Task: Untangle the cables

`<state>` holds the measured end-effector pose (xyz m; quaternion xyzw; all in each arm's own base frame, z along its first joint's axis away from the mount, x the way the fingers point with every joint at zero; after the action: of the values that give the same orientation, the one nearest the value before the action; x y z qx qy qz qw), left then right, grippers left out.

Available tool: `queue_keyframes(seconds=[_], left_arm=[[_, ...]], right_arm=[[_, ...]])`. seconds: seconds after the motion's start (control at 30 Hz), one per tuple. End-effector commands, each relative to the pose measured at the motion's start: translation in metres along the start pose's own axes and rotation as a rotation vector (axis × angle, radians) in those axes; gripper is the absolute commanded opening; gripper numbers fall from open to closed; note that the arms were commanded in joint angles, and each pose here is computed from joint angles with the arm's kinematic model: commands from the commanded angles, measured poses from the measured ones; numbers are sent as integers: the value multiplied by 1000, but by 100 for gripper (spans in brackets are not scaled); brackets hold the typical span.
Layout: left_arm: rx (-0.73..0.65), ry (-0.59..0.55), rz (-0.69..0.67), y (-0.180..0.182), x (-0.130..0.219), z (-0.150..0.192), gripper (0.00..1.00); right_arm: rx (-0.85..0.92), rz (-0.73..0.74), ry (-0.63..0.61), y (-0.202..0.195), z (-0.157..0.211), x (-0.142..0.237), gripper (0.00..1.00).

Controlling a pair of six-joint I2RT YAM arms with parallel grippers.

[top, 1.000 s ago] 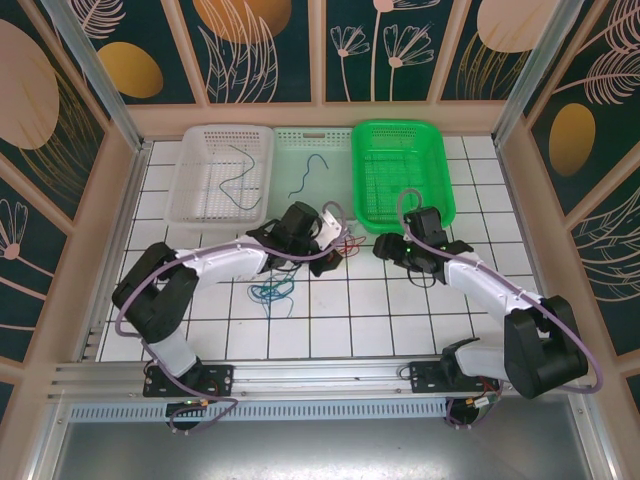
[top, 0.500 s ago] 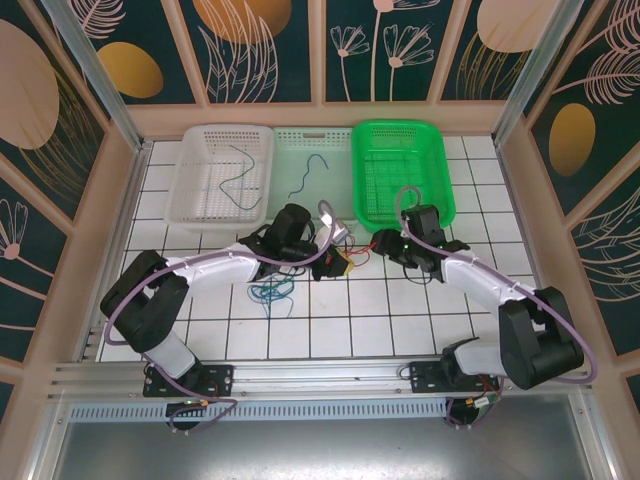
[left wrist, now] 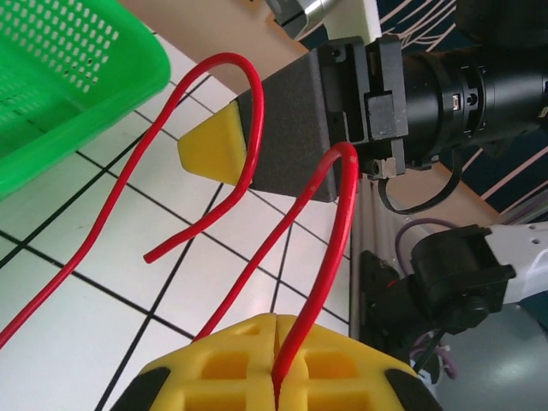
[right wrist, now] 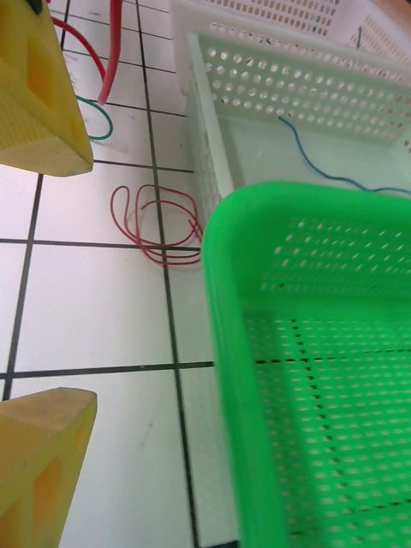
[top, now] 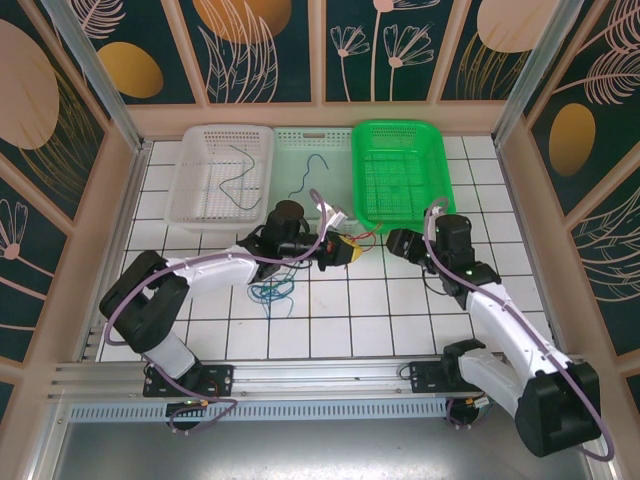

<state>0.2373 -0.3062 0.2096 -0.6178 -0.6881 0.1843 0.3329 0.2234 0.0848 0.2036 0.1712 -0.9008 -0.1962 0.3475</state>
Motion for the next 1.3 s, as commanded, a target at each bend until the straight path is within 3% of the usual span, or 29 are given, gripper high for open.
queue_keyframes(seconds=[0.0,0.3,0.63,0.93,1.0,1.1,1.27], left_arm=[[20,-10,79,-5,-3,-8,0],[36,-15,114,-10,-1,-9,0],[54,-21,159,-12,-2,-11,0],[71,10,194,-13,-3,-8,0],[71,6,201,-14,-3,-8,0],[70,3,208,-15,-2,-9,0],[83,14,193,-10,-4,-3,0]], right_arm=[[134,8,-73,6,-11,9,68],[202,-117,-134,23,-19,12,66],[293,-118,-136,35,-15,12,66],[333,-203,-216,48,-36,2,64],[331,-211,-204,50,-39,-4,56],[325,-194,-202,50,-43,-7,31],[258,-161,-261,44,-55,-1,3]])
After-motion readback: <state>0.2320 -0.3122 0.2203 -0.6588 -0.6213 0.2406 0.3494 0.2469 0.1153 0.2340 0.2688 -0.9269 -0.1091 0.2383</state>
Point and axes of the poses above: each hand's point on the last joint's axis, 136 mm out from that joint toward the fingers, its own x axis back along the fingers, its own y axis along the line the jaws close on, z = x × y, the point moved 9 cm from there along x, back along the fingers, and after that the axes turned 5 degrees about x, right-handed, at the moved point
